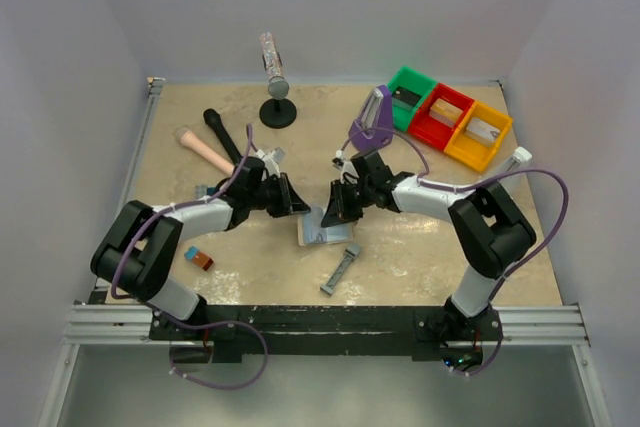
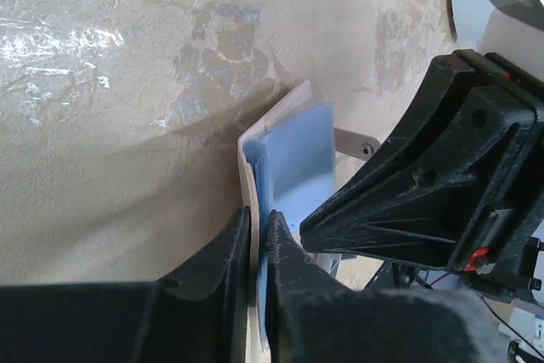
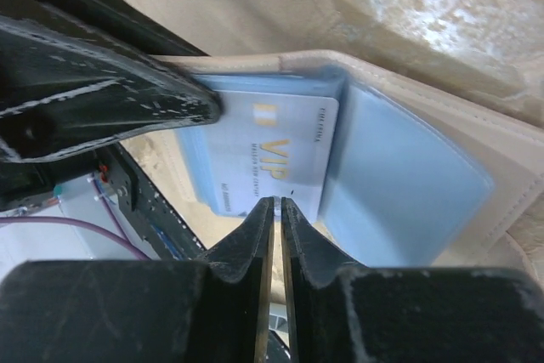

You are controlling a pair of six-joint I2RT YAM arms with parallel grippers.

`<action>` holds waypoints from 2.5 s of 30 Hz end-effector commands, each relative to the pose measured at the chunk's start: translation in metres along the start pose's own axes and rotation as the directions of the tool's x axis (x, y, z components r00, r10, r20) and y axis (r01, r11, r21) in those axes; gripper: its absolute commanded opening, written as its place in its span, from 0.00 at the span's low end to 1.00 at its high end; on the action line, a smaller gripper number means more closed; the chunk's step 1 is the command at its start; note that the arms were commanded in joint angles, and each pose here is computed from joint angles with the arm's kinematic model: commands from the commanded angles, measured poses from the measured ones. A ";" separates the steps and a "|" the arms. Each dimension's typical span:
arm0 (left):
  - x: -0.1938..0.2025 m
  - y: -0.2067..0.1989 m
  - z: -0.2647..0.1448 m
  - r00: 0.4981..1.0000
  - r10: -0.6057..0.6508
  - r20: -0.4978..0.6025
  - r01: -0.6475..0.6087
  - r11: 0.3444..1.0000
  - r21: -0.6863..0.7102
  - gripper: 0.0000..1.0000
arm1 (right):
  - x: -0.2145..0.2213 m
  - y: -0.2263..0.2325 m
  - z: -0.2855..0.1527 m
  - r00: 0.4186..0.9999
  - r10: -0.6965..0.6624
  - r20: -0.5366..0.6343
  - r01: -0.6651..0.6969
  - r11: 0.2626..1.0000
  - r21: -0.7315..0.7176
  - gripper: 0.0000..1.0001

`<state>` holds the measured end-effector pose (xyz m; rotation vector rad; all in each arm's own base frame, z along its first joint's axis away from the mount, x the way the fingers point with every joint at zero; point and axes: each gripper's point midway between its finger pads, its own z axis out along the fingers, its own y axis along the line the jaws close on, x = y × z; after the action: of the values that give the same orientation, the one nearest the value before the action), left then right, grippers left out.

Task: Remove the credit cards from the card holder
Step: Place the card holder at the center of the board, then remove the credit card from the card holder.

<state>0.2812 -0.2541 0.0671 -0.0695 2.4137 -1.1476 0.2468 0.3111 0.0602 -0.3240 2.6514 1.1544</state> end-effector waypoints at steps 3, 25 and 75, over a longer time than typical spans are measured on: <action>-0.014 0.004 0.000 0.999 0.046 0.012 -0.045 0.998 -0.044 0.30 | 0.001 -0.014 0.004 0.999 0.039 0.012 -0.040 0.999 0.033 0.14; -0.014 0.012 -0.047 0.992 0.092 0.088 -0.070 0.972 -0.223 0.58 | -0.001 -0.014 -0.007 0.999 0.019 0.032 -0.022 0.997 0.079 0.26; 0.040 0.034 -0.012 0.993 0.056 0.108 -0.031 0.975 -0.219 0.32 | 0.004 0.002 0.020 0.997 -0.021 -0.073 0.022 1.000 0.019 0.36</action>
<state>0.2471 -0.2397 0.0363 -0.1576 2.4171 -0.8730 0.2395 0.3204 0.0396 -0.3801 2.7422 1.0997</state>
